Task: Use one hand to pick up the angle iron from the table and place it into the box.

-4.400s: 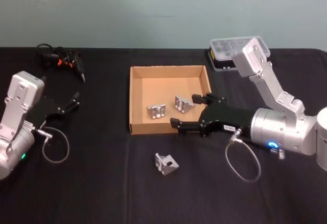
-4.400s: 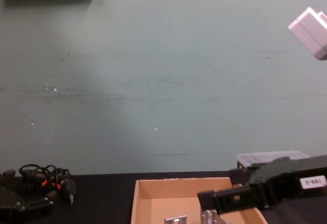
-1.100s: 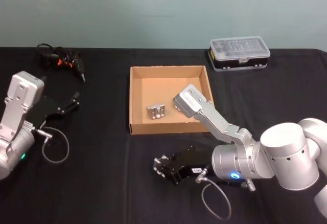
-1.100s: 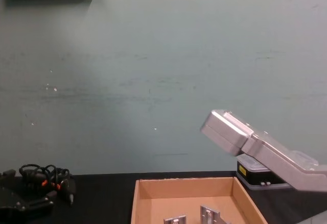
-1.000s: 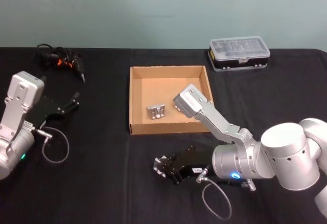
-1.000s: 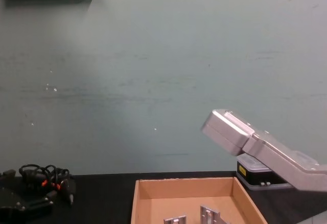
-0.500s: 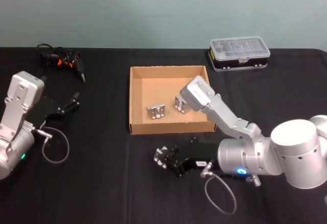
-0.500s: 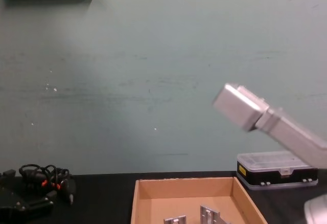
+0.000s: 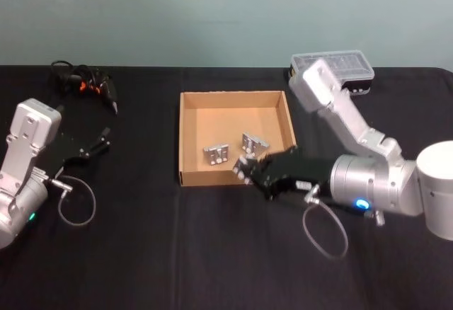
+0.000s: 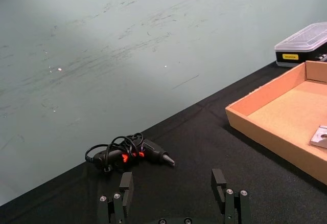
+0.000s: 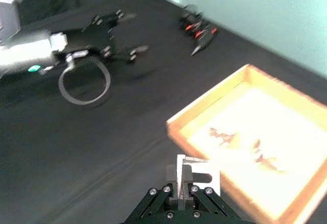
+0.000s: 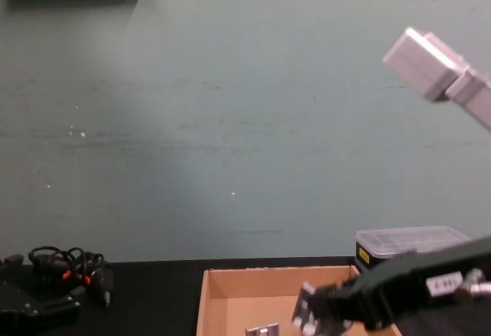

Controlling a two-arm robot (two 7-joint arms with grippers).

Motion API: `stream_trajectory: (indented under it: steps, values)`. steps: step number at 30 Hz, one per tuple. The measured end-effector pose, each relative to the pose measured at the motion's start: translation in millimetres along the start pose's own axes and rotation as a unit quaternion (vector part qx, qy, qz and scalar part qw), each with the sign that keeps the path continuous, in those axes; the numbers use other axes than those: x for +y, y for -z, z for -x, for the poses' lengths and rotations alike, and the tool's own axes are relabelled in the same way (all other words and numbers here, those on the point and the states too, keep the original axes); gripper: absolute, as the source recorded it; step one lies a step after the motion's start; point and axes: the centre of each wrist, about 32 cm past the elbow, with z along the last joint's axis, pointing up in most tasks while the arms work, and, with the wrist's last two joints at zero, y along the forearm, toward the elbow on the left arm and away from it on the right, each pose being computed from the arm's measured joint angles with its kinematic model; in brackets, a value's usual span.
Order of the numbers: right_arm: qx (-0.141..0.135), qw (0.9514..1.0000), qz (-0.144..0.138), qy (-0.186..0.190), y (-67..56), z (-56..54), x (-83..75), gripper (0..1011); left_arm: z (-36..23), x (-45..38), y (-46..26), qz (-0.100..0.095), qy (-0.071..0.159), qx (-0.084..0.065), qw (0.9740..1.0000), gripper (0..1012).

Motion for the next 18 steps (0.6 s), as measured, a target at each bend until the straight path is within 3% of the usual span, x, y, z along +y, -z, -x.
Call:
stream_trajectory:
  steps: [11, 18]
  values:
    - [-0.009, 0.9978, -0.003, 0.065, -6.9, -26.8, 9.5, 56, 0.0, 0.0, 0.0, 0.000, 0.000, 0.000, 1.0000, 1000]
    - [0.019, 0.9960, 0.002, 0.087, -10.3, -46.4, 30.8, 56, 0.0, 0.0, 0.0, 0.000, 0.000, 0.000, 1.0000, 1000]
